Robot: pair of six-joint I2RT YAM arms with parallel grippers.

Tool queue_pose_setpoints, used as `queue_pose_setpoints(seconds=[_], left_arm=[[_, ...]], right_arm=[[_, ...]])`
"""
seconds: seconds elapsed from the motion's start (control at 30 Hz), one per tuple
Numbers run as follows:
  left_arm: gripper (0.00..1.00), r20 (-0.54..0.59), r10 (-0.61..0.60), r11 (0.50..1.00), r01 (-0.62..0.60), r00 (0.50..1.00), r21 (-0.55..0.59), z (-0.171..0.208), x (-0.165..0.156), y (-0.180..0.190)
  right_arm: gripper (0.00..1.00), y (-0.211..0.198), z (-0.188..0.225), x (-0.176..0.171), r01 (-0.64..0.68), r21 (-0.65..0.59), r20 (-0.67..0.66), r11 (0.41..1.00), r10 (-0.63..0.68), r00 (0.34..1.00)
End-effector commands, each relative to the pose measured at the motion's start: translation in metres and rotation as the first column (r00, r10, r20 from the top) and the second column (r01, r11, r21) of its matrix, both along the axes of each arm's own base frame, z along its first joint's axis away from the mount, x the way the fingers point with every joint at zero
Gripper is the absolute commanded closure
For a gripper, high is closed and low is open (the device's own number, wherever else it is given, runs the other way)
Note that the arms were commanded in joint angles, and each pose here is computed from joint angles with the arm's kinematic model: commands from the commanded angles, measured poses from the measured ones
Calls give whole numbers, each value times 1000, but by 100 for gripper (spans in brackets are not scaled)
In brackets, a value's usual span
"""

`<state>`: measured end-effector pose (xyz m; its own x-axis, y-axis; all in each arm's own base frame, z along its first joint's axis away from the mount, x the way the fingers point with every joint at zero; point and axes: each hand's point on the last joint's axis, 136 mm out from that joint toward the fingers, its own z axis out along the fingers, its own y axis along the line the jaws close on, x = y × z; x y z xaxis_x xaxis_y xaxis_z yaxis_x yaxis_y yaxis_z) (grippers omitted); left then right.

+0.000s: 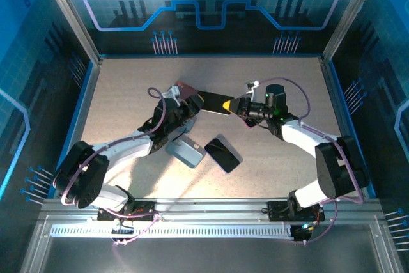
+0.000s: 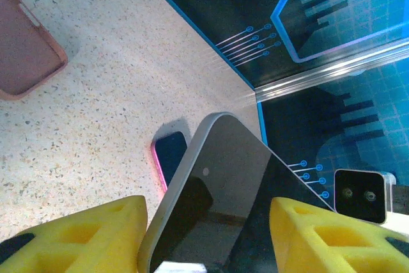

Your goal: Put the phone into the phone case

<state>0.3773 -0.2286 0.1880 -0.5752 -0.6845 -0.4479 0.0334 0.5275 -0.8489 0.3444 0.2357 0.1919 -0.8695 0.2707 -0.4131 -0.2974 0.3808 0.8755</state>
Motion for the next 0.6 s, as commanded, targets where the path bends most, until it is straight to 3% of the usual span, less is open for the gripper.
queue_pose_setpoints(seconds=[0.0,0.3,0.43,0.57], left_arm=[[44,73,10,999,-13,997,37,30,1,7],[45,-29,43,981,-37,999,189,-2,-11,45],[44,-105,26,955,6,994,296,-26,-17,54],[50,-233,-5,934,88,972,346,-61,-20,52]], right_arm=[[100,-1,13,-4,-5,-37,44,999,7,999],[100,-13,8,-13,-2,-109,9,994,4,1000],[100,-16,2,-19,-16,-129,-10,992,15,1000],[100,-21,-6,-22,-23,-154,-35,988,18,999]])
